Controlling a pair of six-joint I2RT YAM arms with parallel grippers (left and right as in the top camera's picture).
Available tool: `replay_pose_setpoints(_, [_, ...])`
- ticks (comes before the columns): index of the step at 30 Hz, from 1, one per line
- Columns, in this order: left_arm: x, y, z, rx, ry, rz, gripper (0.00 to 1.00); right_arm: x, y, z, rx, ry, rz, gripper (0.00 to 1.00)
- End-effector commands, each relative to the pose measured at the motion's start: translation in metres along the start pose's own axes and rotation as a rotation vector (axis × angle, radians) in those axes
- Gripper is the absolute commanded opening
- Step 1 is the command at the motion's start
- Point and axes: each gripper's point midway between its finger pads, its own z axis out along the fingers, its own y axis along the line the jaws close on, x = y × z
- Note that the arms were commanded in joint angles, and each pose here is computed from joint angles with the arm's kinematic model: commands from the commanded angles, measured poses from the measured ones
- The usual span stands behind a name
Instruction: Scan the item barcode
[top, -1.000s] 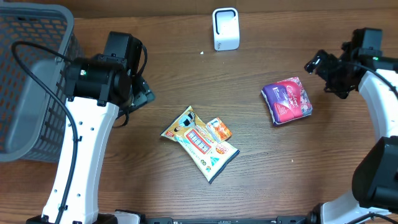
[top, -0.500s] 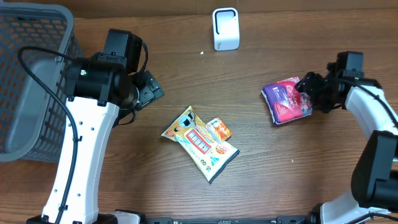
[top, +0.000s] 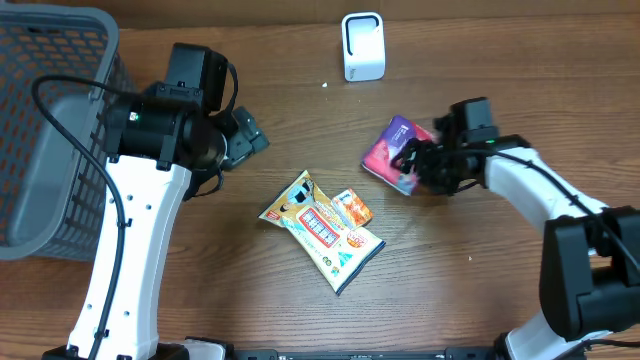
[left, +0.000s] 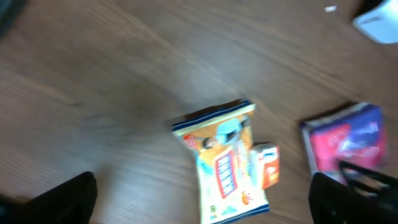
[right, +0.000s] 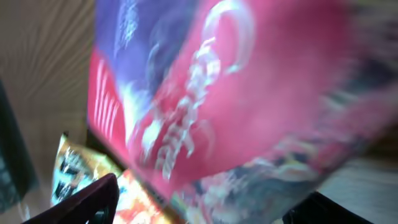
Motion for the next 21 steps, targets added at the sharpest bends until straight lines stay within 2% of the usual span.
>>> replay_pose_setpoints(1, [0.004,-0.026,0.011,0.106,0.066,0.104,1.0,-0.018,0.019,-0.013,-0.039,-0.027,-0.029,0.83])
replay_pose_setpoints(4, [0.01,-0.056,0.027,0.228,0.147,0.233,1.0,-0.025,0.026,-0.027,-0.03,-0.026,-0.065,0.88])
replay_pose_setpoints(10, [0.03,-0.116,0.079,0.452,0.331,0.413,1.0,-0.056,0.002,-0.068,0.119,-0.097,0.012,0.96])
replay_pose_setpoints(13, [0.04,-0.138,0.101,0.521,0.374,0.481,0.96,-0.062,-0.008,-0.074,0.124,-0.111,0.048,0.96])
replay_pose_setpoints(17, [0.052,-0.157,0.125,0.548,0.383,0.556,0.97,-0.074,-0.035,-0.076,0.222,-0.184,0.104,0.95])
replay_pose_setpoints(19, [0.058,-0.166,0.135,0.554,0.382,0.585,0.97,-0.081,-0.042,-0.069,0.226,-0.219,0.143,0.89])
replay_pose_setpoints(21, [0.058,-0.172,0.141,0.552,0.362,0.602,0.99,-0.089,-0.038,-0.061,0.188,-0.238,0.126,0.88])
